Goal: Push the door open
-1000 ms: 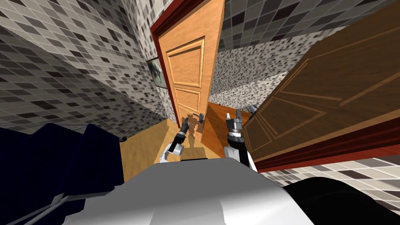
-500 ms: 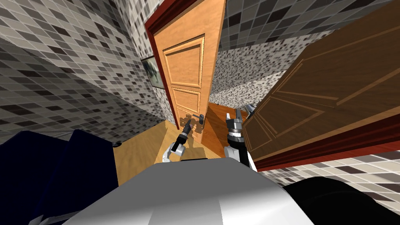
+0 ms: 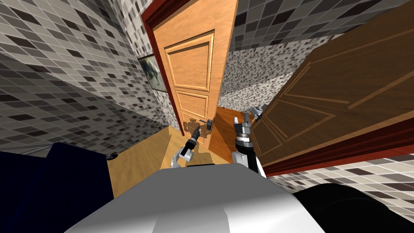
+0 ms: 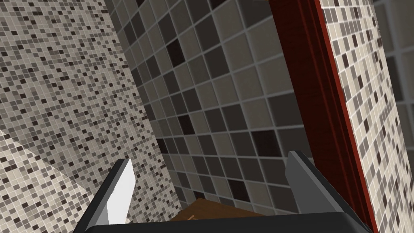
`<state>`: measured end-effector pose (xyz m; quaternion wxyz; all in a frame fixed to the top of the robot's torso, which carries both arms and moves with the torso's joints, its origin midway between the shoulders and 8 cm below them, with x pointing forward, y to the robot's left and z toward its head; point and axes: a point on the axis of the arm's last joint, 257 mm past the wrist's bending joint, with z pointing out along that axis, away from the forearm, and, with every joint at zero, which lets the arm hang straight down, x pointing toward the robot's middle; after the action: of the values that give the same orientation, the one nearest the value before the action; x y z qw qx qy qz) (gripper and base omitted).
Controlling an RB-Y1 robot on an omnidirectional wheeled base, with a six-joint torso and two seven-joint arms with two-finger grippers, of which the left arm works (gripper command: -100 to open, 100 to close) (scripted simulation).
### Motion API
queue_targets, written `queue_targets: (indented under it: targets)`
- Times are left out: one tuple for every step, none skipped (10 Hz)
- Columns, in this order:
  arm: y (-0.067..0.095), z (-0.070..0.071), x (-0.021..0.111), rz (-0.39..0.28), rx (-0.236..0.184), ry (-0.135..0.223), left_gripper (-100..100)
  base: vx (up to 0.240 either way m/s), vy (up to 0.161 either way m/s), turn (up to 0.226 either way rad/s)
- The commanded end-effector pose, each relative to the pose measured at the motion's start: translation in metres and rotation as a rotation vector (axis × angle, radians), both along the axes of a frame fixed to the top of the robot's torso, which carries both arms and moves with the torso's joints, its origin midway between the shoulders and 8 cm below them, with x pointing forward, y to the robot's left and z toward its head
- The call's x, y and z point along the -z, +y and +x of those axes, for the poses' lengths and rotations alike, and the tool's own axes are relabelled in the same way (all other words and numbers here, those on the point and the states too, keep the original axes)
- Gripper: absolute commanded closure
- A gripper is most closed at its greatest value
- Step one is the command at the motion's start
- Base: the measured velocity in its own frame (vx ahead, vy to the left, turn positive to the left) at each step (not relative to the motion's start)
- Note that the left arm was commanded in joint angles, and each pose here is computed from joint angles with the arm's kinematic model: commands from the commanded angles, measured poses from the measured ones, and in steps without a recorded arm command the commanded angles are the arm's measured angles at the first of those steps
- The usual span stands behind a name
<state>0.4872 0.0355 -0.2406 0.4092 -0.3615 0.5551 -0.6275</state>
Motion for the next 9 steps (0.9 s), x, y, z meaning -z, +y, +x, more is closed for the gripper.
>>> queue_targets:
  targets:
    - [-0.006, 0.0, 0.01, 0.008, 0.014, 0.02, -100, 0.066, 0.06, -0.056]
    - [-0.013, 0.0, 0.02, 0.017, 0.027, 0.04, -100, 0.073, 0.078, -0.105]
    - [-0.019, 0.0, 0.028, 0.026, 0.04, 0.059, -100, 0.08, 0.109, -0.14]
    - [-0.022, -0.001, 0.032, 0.031, 0.046, 0.068, -100, 0.077, 0.109, -0.094]
    - [-0.026, -0.001, 0.038, 0.037, 0.055, 0.081, -100, 0.077, 0.08, -0.068]
    - [-0.028, -0.001, 0.041, 0.041, 0.059, 0.087, -100, 0.06, 0.061, -0.047]
    - [-0.031, -0.002, 0.046, 0.047, 0.067, 0.098, -100, 0.041, 0.054, -0.071]
    - [-0.035, -0.002, 0.052, 0.053, 0.075, 0.11, -100, 0.056, 0.064, -0.074]
    - [-0.033, -0.002, 0.05, 0.05, 0.07, 0.103, -100, 0.028, 0.031, -0.016]
